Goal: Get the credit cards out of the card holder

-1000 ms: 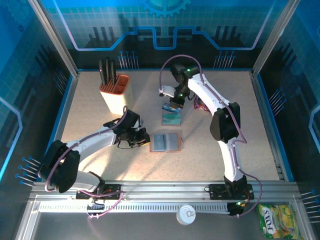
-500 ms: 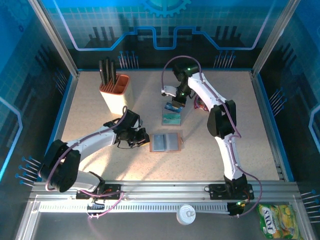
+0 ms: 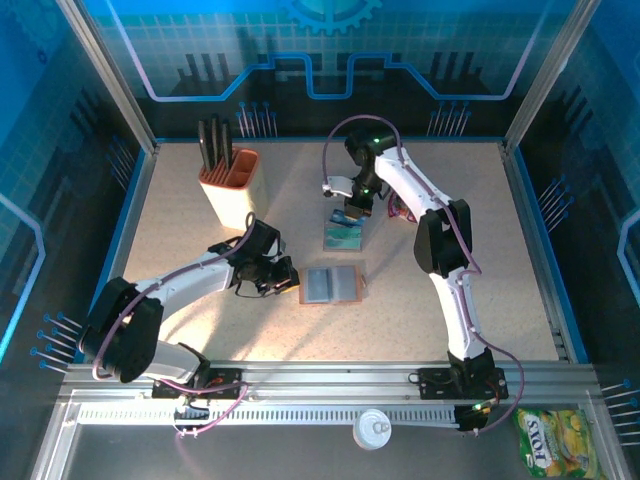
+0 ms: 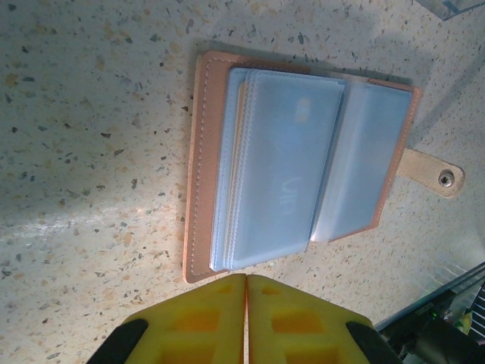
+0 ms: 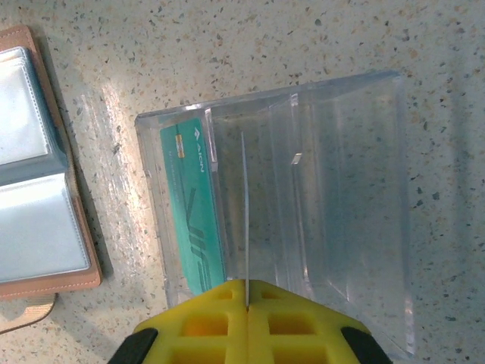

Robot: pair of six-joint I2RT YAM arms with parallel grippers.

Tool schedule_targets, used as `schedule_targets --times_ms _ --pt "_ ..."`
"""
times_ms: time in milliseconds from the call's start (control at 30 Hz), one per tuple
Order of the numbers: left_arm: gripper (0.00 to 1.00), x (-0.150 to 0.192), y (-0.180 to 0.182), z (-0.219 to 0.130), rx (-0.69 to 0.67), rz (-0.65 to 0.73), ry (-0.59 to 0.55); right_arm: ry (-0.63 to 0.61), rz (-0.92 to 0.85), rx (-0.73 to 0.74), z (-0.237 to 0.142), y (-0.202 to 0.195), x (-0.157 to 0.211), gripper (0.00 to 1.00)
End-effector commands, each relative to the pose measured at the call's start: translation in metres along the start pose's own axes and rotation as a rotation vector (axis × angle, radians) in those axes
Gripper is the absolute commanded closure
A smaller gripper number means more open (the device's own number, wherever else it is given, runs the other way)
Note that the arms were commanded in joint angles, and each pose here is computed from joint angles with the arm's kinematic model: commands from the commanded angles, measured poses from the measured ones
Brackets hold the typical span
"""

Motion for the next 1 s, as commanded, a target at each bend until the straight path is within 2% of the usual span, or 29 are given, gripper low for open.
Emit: schedule_targets --times_ms 0,67,167,367,767,967 --pt "0.9 0.002 0.005 0.002 -0.015 -0.018 0.012 0.034 -0.005 -0.059 0.02 0.006 0.005 0.9" --pt "0.9 0.003 0.006 0.002 -0.017 -0.02 0.013 0.032 0.0 -0.047 0.019 0.004 0.004 0.8" --pt "0.9 0.003 0.006 0.001 -0.016 -0.017 0.009 0.015 0.007 0.005 0.011 -0.002 0.001 0.76" --pt "0.9 0.004 0.007 0.002 -0.014 -0.016 0.01 -0.036 0.031 0.108 -0.003 -0.014 -0.009 0.76" --pt "0.9 0.004 0.007 0.001 -0.009 -0.011 0.008 -0.066 0.049 0.14 0.003 -0.019 -0.018 0.76" --pt "0.9 0.002 0.006 0.003 -0.007 -0.012 0.013 -0.11 0.038 0.15 -0.012 -0.015 -0.025 0.76"
Point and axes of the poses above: each hand's point on the last joint's axis, 136 mm out from that joint toward the fingers, its own z axis out along the fingers, its own y axis along the line the jaws close on, x = y × z, the point moved 3 cm from there along -z, back along the fingers, and after that the axes turned 8 degrees about z, right-handed, at the moved point
